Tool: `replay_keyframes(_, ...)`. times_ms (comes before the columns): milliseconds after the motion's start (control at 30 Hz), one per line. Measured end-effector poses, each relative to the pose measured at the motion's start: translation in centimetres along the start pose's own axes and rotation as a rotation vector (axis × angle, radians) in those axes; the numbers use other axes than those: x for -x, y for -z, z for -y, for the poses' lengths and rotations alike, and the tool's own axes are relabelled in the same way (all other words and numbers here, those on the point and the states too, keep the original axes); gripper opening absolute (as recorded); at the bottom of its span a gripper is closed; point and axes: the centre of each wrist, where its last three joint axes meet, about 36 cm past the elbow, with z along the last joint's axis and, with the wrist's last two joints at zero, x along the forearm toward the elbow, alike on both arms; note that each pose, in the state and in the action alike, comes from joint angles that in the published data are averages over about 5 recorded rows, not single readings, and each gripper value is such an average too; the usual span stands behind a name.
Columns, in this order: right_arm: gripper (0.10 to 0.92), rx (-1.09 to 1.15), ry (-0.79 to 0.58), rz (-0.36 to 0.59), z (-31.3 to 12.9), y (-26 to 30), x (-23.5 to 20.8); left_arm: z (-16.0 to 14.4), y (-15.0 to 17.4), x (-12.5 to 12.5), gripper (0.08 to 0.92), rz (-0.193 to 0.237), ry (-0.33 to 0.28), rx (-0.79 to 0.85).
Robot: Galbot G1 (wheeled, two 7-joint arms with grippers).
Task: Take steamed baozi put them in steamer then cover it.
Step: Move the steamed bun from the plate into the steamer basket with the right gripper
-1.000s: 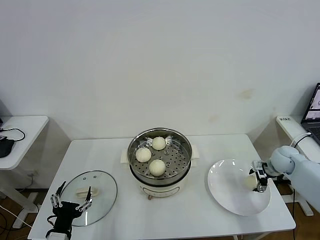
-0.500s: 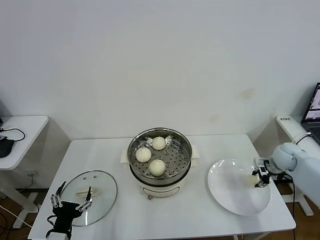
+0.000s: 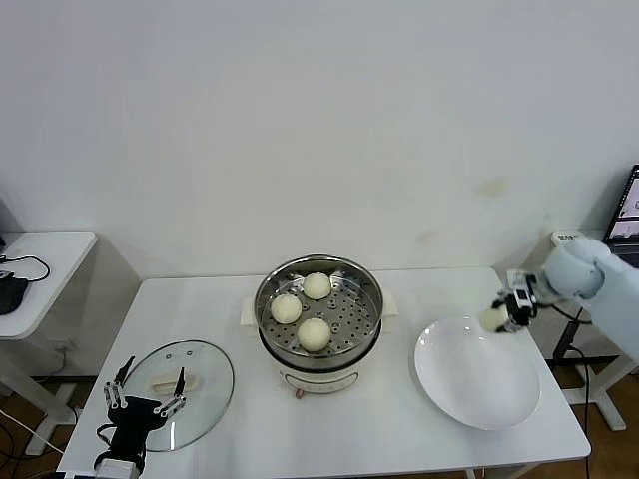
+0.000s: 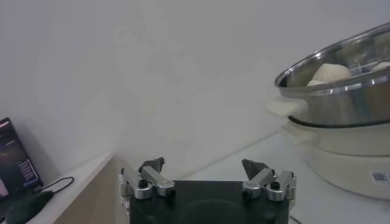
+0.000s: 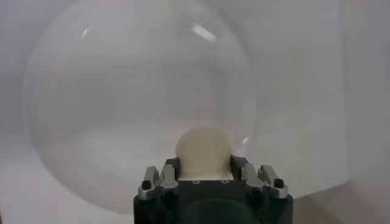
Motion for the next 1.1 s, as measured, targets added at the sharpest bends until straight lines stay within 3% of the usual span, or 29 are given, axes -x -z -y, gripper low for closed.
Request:
replay_keyframes(500, 0.549, -0.141, -0.07, 0.175, 3.7, 16.3, -7.6, -0.1, 0.2, 0.5, 0.823, 0.011, 0.003, -0.001)
replay_keyframes(767, 0.551, -0.143, -0.017, 0.224, 3.0, 22.7, -6.5, -0.2, 0.2, 0.6, 0.823, 0.009, 0.011, -0.002)
replay_keyframes(1100, 0.551, -0.115, 0.041, 0.189, 1.4, 26.7, -1.9, -0.3, 0.0, 0.5, 0.823, 0.003, 0.022, -0.011)
